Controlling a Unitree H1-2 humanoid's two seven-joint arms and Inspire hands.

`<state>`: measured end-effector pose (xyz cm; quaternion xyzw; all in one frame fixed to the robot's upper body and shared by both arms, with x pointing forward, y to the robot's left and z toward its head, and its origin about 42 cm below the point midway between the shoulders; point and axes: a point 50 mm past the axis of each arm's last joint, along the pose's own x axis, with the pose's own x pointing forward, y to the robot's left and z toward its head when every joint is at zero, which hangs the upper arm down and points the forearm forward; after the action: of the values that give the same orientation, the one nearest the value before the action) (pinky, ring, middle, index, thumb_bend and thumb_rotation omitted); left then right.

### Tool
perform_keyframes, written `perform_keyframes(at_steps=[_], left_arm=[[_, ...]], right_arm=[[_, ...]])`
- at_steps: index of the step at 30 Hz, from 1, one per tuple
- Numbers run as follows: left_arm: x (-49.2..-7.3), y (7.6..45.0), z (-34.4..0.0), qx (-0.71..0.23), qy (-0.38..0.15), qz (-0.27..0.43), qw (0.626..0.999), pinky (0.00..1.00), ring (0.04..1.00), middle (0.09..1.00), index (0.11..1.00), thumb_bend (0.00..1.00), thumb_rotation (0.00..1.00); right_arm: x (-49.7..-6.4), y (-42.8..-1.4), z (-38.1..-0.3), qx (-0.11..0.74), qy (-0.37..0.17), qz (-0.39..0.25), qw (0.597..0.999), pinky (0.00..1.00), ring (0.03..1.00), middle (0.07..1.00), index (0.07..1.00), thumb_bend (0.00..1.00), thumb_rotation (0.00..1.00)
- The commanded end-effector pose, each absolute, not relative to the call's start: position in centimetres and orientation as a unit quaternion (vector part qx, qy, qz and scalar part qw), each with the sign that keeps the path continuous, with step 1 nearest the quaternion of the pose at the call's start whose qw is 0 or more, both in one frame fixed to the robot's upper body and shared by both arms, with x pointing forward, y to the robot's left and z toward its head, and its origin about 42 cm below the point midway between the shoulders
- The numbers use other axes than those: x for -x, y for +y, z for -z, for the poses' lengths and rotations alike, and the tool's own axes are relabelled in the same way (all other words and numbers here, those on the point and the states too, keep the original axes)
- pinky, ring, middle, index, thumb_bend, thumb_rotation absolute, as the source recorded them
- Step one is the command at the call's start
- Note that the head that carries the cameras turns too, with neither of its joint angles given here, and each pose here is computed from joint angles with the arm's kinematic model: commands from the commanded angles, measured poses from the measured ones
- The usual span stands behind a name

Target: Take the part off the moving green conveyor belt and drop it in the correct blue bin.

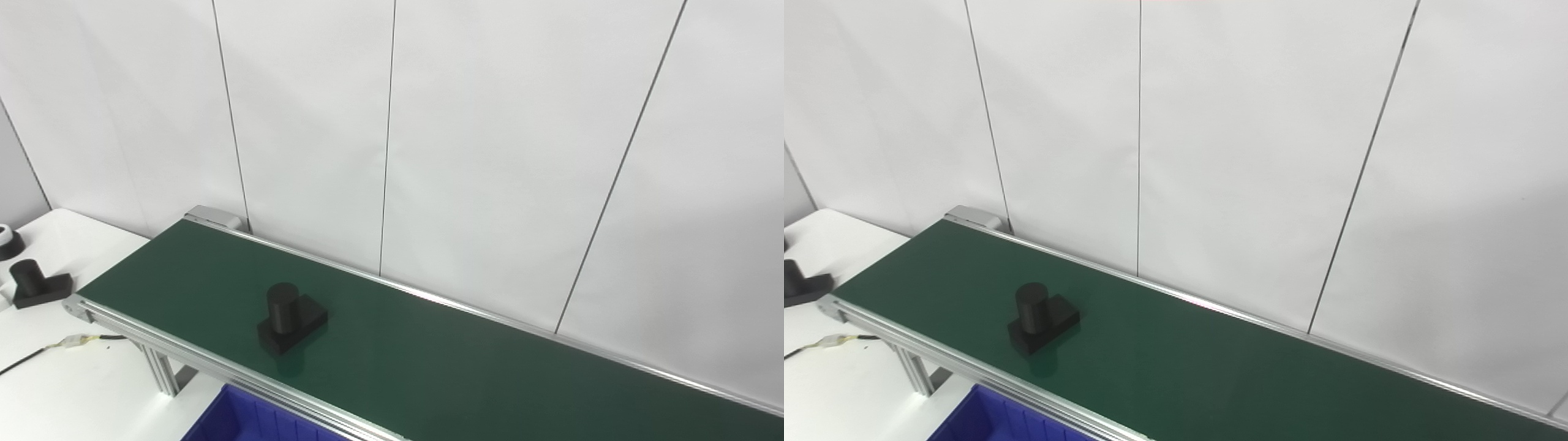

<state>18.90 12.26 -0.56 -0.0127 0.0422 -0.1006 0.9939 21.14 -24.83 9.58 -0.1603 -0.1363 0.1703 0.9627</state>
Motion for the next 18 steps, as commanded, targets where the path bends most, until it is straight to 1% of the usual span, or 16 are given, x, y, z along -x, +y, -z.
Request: perform_keyframes(at_steps=[1,4,7,8,13,15,18], left_arm=[[-20.0,11.5,-0.7,0.024,0.003,0.098,0.995,0.59,0.679,0.717,0.75,0.57,0.49],[-20.0,11.5,-0.7,0.025,0.003,0.098,0.995,0.59,0.68,0.717,0.749,0.58,0.5],[-20.0,11.7,-0.8,0.025,0.001,0.097,0.995,0.59,0.68,0.717,0.748,0.57,0.48],[-20.1,11.7,-0.8,0.023,0.001,0.096,0.995,0.58,0.676,0.715,0.746,0.57,0.49],[-20.1,11.9,-0.8,0.022,-0.001,0.097,0.995,0.58,0.673,0.714,0.749,0.55,0.5],[-20.1,12.0,-0.9,0.022,-0.002,0.096,0.995,0.58,0.673,0.714,0.751,0.53,0.49],[-20.1,12.1,-0.9,0.019,-0.003,0.096,0.995,0.58,0.676,0.716,0.754,0.53,0.5]], right_arm=[[-21.9,-25.0,-12.2,0.163,-0.19,-0.177,0.952,0.59,0.677,0.752,0.797,0.54,0.61],[-22.5,-25.0,-14.6,0.176,-0.211,-0.182,0.944,0.59,0.686,0.758,0.804,0.57,0.62],[-23.0,-24.7,-16.6,0.189,-0.229,-0.186,0.937,0.57,0.679,0.755,0.809,0.6,0.62],[-23.2,-24.6,-17.1,0.193,-0.233,-0.187,0.935,0.55,0.678,0.759,0.811,0.61,0.61],[-24.3,-24.1,-19.2,0.215,-0.241,-0.19,0.927,0.55,0.685,0.773,0.82,0.61,0.58],[-24.7,-23.9,-19.9,0.22,-0.243,-0.194,0.925,0.59,0.714,0.79,0.835,0.6,0.57],[-25.7,-23.3,-20.7,0.23,-0.25,-0.197,0.92,0.62,0.733,0.8,0.844,0.58,0.57]])
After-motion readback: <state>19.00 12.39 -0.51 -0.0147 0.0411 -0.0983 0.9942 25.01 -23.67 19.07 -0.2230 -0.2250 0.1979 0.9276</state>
